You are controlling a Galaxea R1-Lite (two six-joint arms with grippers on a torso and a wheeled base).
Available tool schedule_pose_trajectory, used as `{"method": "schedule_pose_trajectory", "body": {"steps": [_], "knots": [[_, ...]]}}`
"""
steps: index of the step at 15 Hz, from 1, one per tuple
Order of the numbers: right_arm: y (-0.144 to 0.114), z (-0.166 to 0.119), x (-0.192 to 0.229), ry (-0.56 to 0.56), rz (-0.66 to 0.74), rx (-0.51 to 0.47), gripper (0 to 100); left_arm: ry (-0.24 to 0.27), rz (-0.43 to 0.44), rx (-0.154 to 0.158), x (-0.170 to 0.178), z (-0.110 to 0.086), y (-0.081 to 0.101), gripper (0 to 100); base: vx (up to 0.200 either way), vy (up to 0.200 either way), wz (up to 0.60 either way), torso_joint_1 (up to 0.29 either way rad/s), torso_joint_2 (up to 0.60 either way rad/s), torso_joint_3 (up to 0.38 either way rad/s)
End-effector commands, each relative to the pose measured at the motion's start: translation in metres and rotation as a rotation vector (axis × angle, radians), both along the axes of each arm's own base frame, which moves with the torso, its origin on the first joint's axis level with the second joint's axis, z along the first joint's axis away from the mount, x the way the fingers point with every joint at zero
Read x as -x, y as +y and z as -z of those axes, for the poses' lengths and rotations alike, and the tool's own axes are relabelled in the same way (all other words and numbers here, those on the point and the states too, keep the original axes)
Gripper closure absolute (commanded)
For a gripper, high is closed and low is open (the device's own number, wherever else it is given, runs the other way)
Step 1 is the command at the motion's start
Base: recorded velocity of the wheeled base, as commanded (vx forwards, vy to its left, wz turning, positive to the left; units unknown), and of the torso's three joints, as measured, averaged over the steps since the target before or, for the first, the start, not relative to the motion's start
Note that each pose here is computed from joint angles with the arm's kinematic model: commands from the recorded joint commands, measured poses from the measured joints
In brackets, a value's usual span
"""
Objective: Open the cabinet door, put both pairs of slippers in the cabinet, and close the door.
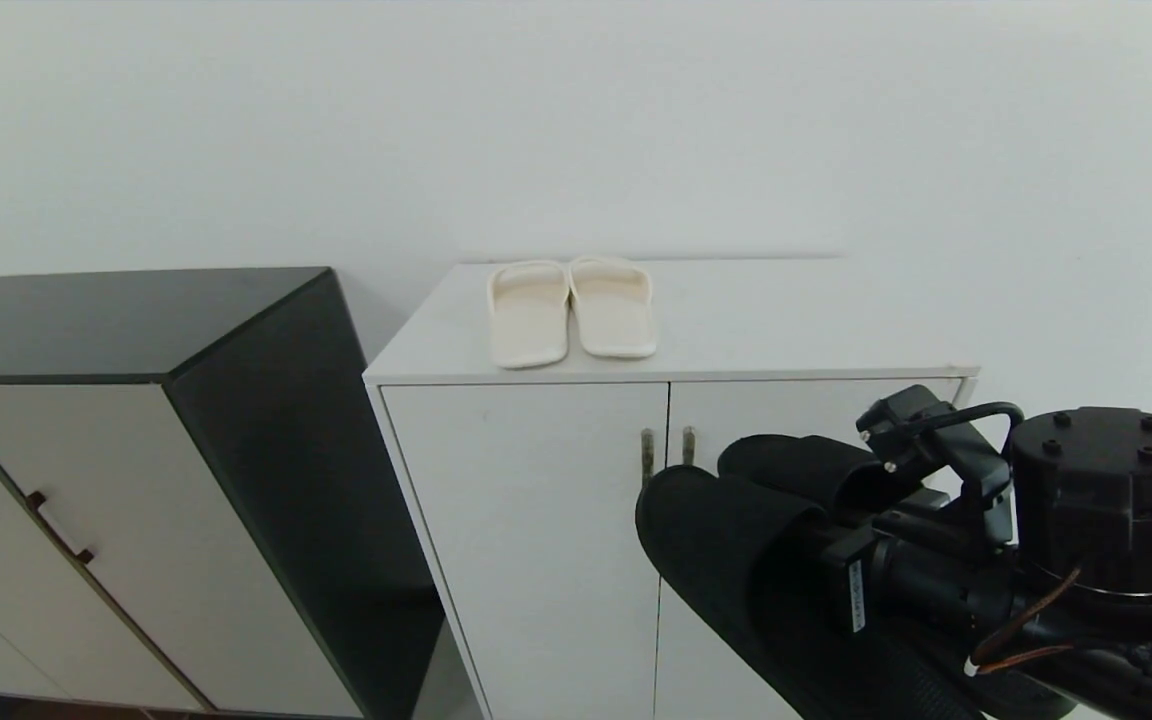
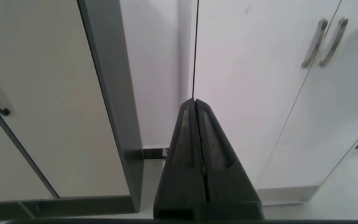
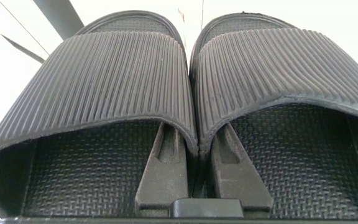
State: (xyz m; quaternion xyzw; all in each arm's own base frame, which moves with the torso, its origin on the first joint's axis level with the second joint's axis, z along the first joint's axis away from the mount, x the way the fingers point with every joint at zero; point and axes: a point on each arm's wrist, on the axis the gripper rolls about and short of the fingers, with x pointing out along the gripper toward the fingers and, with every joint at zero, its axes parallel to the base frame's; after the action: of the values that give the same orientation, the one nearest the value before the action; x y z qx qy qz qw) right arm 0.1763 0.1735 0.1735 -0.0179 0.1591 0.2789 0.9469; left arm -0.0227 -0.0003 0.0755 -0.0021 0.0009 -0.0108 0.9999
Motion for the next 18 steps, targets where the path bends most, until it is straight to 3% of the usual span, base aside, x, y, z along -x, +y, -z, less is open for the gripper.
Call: {"method": "schedule_pose_trajectory", "body": {"steps": [1, 3, 4, 18], "knots": [[0.0007, 0.0017, -0.0005, 0.004, 0.000, 0.005, 100, 0.000, 0.000, -0.001, 0.0000, 0.0000, 0.0000, 100, 0.000, 0.000, 0.00, -0.183, 0.50, 0.315], [0.0007, 0.0017, -0.0005, 0.005, -0.001, 0.004, 100, 0.000, 0.001, 0.002, 0.0000, 0.0000, 0.0000, 100, 0.000, 0.000, 0.00, -0.188, 0.50, 0.315], [0.0008, 0.0020, -0.0007, 0.005, 0.000, 0.007, 100, 0.000, 0.001, 0.006, 0.0000, 0.0000, 0.0000, 0, 0.000, 0.000, 0.00, -0.163, 0.48, 0.320], [-0.0018, 0.0060, 0.0020, 0.003, -0.012, 0.035, 100, 0.000, 0.004, -0.006, 0.0000, 0.0000, -0.0001, 0, 0.000, 0.000, 0.00, -0.100, 0.46, 0.354]]}}
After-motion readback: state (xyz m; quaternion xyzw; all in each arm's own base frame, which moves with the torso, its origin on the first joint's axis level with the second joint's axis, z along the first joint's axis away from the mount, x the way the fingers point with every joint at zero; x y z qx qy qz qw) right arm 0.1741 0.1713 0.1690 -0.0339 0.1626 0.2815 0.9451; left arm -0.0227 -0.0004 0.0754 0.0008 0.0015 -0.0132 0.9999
